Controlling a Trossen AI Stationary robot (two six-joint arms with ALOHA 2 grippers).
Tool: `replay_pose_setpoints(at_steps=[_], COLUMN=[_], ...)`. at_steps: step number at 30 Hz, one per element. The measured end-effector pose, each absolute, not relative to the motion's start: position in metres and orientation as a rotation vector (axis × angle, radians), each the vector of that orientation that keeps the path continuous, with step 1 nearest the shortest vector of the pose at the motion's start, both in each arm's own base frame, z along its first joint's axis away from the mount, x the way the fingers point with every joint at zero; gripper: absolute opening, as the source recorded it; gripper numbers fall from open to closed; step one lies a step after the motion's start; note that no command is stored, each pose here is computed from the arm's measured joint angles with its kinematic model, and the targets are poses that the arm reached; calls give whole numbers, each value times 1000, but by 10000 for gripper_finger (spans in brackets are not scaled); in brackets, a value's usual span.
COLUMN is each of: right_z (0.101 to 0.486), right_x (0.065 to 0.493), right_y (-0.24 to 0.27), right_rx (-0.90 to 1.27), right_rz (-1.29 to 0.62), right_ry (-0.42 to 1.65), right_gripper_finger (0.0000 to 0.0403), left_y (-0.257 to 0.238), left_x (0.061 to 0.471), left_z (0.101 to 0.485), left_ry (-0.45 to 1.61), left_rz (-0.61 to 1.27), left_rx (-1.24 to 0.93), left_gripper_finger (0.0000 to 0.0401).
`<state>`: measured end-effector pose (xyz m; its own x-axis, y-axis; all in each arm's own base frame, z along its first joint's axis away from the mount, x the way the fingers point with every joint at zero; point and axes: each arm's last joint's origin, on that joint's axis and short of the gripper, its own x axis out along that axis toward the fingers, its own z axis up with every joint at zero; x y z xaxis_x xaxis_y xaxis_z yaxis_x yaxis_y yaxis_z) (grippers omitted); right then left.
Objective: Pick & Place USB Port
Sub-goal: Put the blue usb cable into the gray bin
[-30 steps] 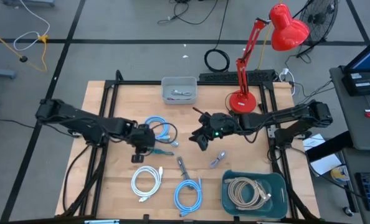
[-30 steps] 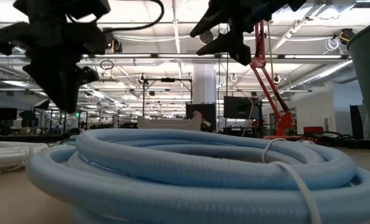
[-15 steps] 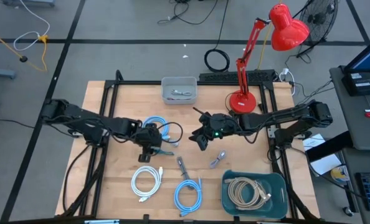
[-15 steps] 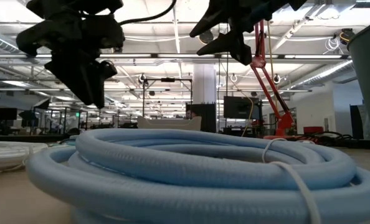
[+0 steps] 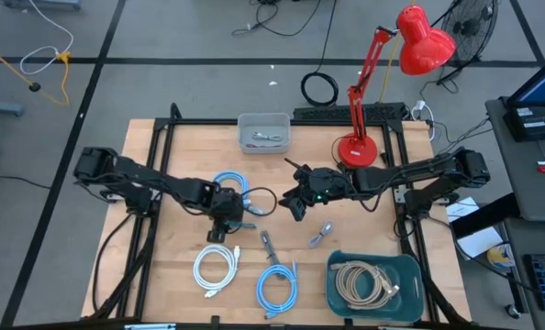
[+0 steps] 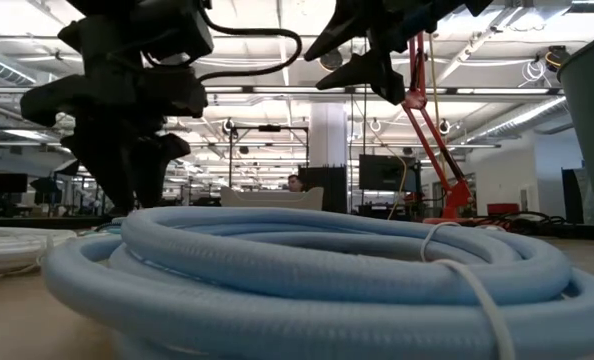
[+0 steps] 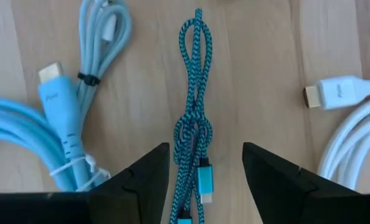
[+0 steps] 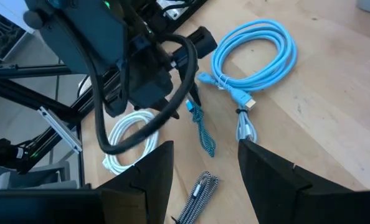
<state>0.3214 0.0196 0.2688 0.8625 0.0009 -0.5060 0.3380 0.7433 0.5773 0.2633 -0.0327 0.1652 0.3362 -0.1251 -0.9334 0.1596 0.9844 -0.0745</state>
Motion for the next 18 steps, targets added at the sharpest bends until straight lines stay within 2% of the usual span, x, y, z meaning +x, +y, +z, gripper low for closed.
replay_pose_setpoints(at_steps=[10, 18], right_z=[269, 268], right_x=[321, 321], right_y=[20, 20], right_rx=[715, 712], right_rz=[-192, -192], right_ry=[508, 512], right_gripper_finger=[171, 171], left_y=[-33, -33], left_x=[268, 272], left_z=[165, 148], left_ry=[1170, 1240], left_rz=[-183, -188], left_rx=[41, 23], left_gripper_finger=[207, 207])
